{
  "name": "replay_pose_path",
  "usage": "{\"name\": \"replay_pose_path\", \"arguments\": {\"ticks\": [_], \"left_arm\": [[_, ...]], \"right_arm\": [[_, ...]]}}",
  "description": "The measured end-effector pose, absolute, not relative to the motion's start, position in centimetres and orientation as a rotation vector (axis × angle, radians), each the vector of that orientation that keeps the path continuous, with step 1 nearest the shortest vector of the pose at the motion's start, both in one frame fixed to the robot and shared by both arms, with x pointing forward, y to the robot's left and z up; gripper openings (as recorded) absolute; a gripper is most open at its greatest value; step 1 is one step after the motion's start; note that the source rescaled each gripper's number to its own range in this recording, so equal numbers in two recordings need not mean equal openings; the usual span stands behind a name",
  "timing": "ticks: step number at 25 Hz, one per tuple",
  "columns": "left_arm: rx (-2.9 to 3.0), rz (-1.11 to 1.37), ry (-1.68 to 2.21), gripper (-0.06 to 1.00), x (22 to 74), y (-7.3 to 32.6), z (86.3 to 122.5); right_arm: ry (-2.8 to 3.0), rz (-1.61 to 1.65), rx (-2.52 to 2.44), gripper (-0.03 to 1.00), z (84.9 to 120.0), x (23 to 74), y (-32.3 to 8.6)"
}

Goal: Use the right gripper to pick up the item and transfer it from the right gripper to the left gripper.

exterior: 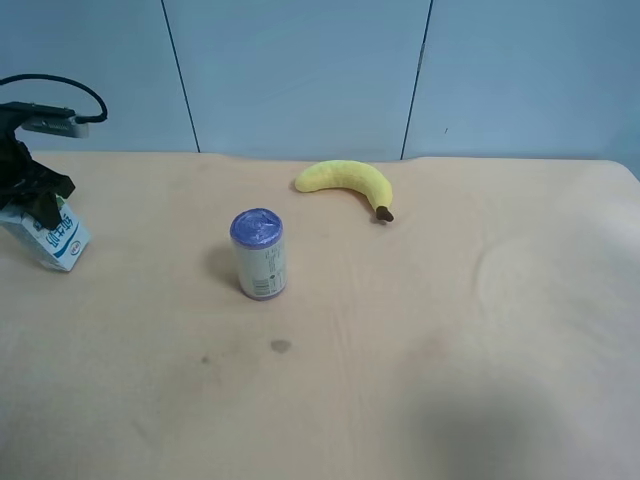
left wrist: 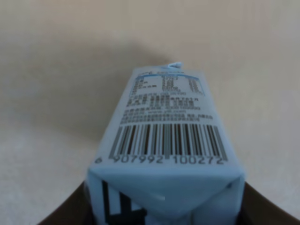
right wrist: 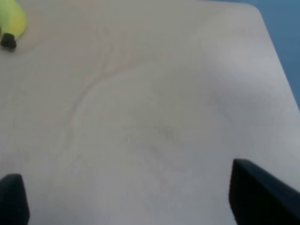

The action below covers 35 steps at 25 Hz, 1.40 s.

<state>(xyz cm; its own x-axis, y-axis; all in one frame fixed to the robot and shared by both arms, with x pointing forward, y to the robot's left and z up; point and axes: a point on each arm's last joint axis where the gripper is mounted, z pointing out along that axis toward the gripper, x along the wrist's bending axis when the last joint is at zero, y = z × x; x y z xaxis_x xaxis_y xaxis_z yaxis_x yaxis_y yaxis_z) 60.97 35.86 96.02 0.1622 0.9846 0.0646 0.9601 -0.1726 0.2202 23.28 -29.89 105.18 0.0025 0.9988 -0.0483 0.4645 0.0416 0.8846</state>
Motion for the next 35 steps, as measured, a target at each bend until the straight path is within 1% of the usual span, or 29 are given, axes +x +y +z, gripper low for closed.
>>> {"name": "replay_pose_path", "arguments": {"ticks": [14, 15, 16, 17, 18, 20, 21, 22, 24, 28, 35], "left_arm": [[2.297, 0.265, 1.948, 0.0, 60.9, 35.8, 95.6], [2.299, 0.261, 1.949, 0.05, 60.9, 35.8, 95.6], [2.301, 0.255, 1.951, 0.15, 60.9, 35.8, 95.6], [2.302, 0.252, 1.951, 0.32, 60.8, 35.8, 95.6], [2.303, 0.25, 1.952, 0.52, 60.8, 35.8, 95.6], [2.3, 0.247, 1.957, 0.81, 60.8, 35.8, 95.7], [2.298, 0.245, 1.962, 0.89, 60.8, 35.8, 95.7], [2.298, 0.242, 1.964, 0.94, 60.8, 35.8, 95.7], [2.3, 0.234, 1.968, 0.98, 60.7, 35.8, 95.9], [2.301, 0.239, 1.968, 0.99, 59.9, 35.7, 97.6], [2.234, 0.356, 1.957, 0.99, 57.1, 35.3, 103.9]], "right_arm": [[1.565, 0.895, 1.523, 0.71, 105.2, 23.3, -29.9], [1.565, 0.895, 1.523, 0.71, 105.2, 23.3, -29.9], [1.565, 0.895, 1.523, 0.71, 105.2, 23.3, -29.9], [1.565, 0.895, 1.523, 0.71, 105.2, 23.3, -29.9], [1.565, 0.895, 1.523, 0.71, 105.2, 23.3, -29.9], [1.565, 0.895, 1.523, 0.71, 105.2, 23.3, -29.9], [1.565, 0.895, 1.523, 0.71, 105.2, 23.3, -29.9], [1.565, 0.895, 1.523, 0.71, 105.2, 23.3, -29.9], [1.565, 0.895, 1.523, 0.71, 105.2, 23.3, -29.9], [1.565, 0.895, 1.523, 0.71, 105.2, 23.3, -29.9], [1.565, 0.895, 1.523, 0.71, 105.2, 23.3, -29.9]]}}
